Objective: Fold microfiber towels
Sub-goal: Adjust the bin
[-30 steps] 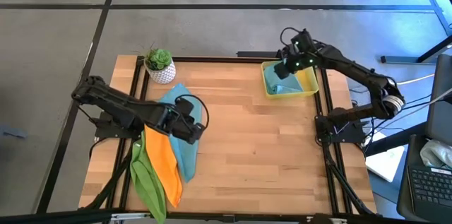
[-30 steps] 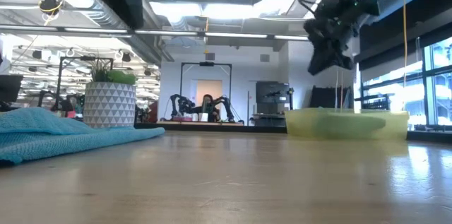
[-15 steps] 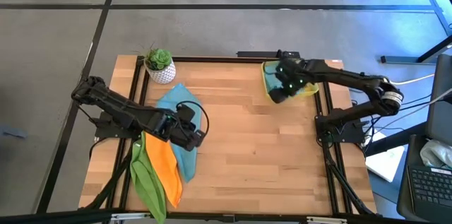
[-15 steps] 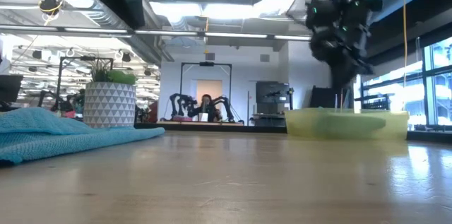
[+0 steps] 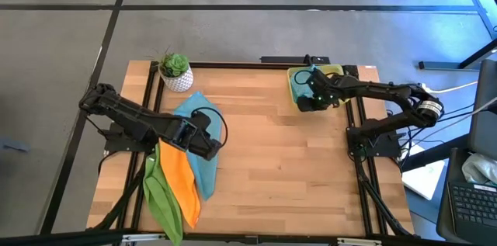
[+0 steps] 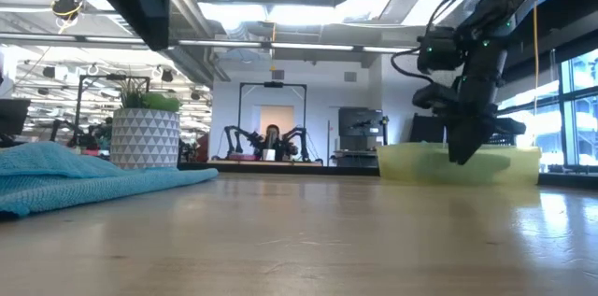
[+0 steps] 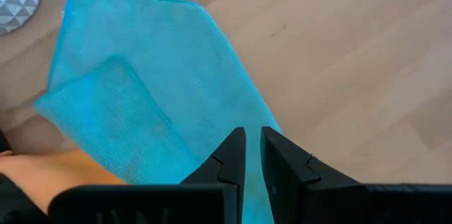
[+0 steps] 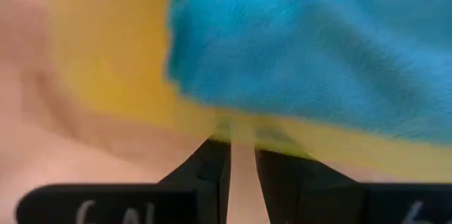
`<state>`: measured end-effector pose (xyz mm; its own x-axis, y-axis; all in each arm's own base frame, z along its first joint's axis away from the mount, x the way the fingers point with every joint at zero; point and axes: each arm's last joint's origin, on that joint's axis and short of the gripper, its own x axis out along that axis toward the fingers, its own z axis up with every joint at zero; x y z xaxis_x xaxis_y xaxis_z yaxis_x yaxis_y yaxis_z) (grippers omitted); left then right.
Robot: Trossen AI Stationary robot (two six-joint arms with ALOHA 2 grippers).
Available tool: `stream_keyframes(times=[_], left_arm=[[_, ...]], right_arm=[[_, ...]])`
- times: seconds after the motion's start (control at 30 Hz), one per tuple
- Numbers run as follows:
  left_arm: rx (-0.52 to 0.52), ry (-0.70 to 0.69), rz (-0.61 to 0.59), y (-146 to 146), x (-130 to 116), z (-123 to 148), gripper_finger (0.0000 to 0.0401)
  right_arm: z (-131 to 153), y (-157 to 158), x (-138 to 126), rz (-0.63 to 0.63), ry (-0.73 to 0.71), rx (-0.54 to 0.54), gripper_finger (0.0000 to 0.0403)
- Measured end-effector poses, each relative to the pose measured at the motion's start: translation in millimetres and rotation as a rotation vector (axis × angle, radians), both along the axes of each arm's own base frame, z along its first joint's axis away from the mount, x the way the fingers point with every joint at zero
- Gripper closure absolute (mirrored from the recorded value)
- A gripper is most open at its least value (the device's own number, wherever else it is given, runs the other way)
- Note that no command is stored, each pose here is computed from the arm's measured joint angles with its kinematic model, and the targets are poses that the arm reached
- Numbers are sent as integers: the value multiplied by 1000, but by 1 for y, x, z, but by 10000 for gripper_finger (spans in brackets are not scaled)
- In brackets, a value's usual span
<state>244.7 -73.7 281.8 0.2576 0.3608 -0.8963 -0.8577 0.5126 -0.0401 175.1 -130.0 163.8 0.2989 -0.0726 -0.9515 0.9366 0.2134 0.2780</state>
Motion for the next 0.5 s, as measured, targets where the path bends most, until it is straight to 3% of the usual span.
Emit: stream_keyframes(times=[0.17, 0.5], left_arm=[[-40, 16, 16, 6, 2, -1, 364], [-104, 7, 100, 10, 3, -1, 364]], right_arm=[[0, -11, -10, -69, 19, -9, 336], [-1, -28, -26, -35, 54, -69, 336]])
